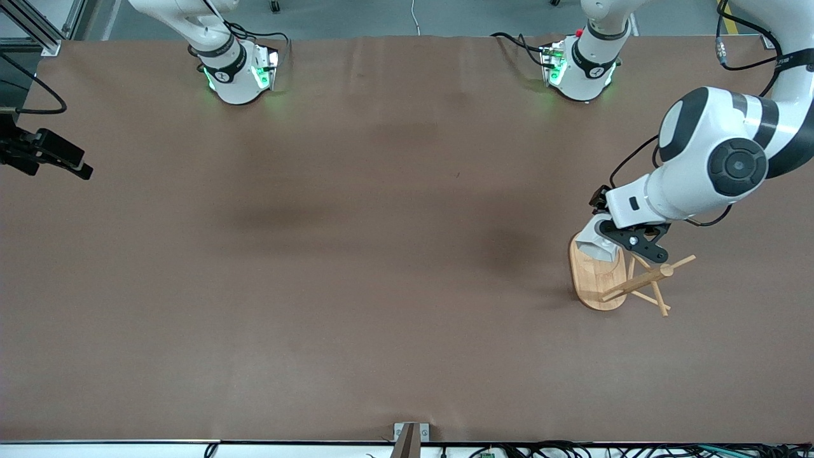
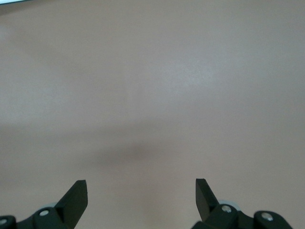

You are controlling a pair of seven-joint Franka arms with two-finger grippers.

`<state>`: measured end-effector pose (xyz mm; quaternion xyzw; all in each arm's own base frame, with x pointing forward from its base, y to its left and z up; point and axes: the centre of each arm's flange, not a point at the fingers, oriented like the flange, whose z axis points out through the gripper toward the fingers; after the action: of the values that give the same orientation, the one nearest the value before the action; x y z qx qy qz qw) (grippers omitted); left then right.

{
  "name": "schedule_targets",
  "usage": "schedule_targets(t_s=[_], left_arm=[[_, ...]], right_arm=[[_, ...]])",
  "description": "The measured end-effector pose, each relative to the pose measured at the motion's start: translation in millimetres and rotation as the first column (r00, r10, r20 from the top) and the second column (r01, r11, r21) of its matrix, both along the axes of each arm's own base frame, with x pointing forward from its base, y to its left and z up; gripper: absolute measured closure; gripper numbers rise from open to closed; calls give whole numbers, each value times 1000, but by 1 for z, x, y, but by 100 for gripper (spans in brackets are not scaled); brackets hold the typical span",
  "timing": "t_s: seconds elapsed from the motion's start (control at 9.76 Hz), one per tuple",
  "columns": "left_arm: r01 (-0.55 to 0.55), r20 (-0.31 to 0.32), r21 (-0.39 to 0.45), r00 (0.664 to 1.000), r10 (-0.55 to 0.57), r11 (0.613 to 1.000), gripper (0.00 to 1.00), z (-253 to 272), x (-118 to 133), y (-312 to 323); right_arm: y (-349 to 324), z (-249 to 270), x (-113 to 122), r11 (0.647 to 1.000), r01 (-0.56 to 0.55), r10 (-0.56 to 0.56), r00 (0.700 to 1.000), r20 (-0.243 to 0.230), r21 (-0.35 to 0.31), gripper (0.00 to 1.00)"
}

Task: Hang cup on rack
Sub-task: 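Lower the cup's handle onto a rack peg with the left gripper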

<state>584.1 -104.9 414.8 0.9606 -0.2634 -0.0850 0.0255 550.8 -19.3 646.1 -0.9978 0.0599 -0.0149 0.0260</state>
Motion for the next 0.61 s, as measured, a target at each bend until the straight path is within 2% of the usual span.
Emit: schedule_targets(t_s=[0.61], left_arm=[[-23,14,-69,1000,24,997,28,-7,14,18]], right_arm=[[2,-9,-1,1000,-5,5,1000,-23,1,0]])
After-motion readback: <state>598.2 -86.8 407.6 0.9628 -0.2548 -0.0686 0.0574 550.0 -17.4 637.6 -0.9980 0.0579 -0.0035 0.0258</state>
